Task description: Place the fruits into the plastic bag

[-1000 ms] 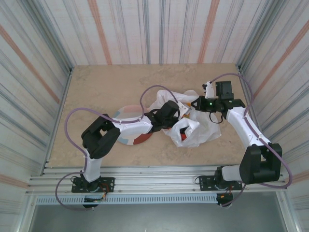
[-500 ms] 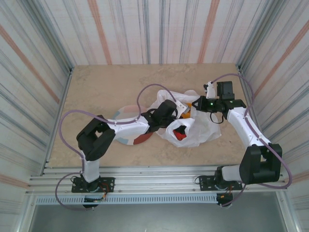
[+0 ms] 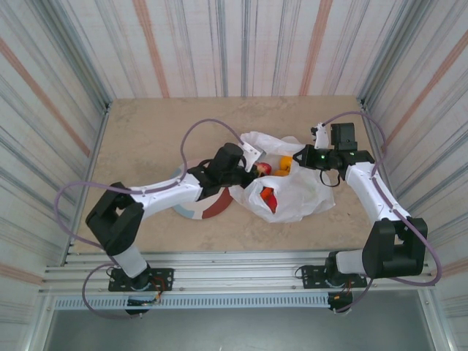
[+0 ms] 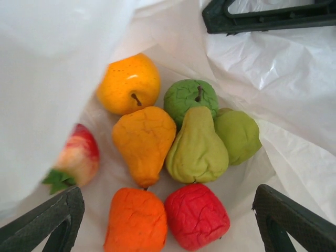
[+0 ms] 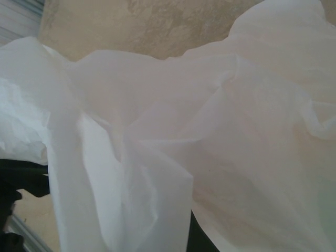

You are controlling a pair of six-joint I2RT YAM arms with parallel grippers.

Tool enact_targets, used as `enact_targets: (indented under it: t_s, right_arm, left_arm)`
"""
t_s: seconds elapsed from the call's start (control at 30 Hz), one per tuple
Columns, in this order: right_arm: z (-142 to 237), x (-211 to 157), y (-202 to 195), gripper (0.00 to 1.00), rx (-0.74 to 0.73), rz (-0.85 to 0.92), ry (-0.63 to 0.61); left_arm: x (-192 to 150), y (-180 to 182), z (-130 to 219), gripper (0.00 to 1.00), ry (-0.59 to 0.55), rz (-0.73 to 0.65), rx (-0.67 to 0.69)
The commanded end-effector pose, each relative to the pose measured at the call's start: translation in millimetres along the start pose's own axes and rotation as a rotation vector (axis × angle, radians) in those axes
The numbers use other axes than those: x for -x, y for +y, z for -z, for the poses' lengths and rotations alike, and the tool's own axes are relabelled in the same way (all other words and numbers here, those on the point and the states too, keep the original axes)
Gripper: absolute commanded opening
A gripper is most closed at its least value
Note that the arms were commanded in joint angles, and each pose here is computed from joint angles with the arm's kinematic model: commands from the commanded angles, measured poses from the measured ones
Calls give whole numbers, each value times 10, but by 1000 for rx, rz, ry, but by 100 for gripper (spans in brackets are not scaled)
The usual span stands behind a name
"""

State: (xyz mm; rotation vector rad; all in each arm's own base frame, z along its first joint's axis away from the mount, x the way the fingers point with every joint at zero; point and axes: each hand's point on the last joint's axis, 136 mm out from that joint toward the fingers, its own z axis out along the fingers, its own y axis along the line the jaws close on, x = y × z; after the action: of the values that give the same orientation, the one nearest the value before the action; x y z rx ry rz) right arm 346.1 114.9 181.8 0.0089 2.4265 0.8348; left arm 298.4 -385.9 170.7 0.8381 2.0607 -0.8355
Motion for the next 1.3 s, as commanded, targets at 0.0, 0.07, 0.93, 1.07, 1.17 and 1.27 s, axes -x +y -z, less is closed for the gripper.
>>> enact_targets:
  t_s: [0.0,0.07,0.93,1.07,1.17,1.27]
  right_arm:
    - [-7,-74,-35,0,2,-12,23]
    - [-24,-79,-32,0,5,-13,29]
    - [-38,-82,-28,0,3,-19,27]
    - [-38,-88,-27,0,3,-19,28]
    - [-49,-94,-23,0,6,-20,29]
    - [-48,-90,-30,0,3,-19,28]
  left_arm:
    - [29,89,273,85,-17,-42,27]
    - [39,124,391,83,-28,-51,30]
    - [-772,855,562,81,110,435,237]
    - [-824,797,428,75,123,452,202]
    - [-853,760,324,62,129,455,172]
    - [-865,707,241,48,130,459,137]
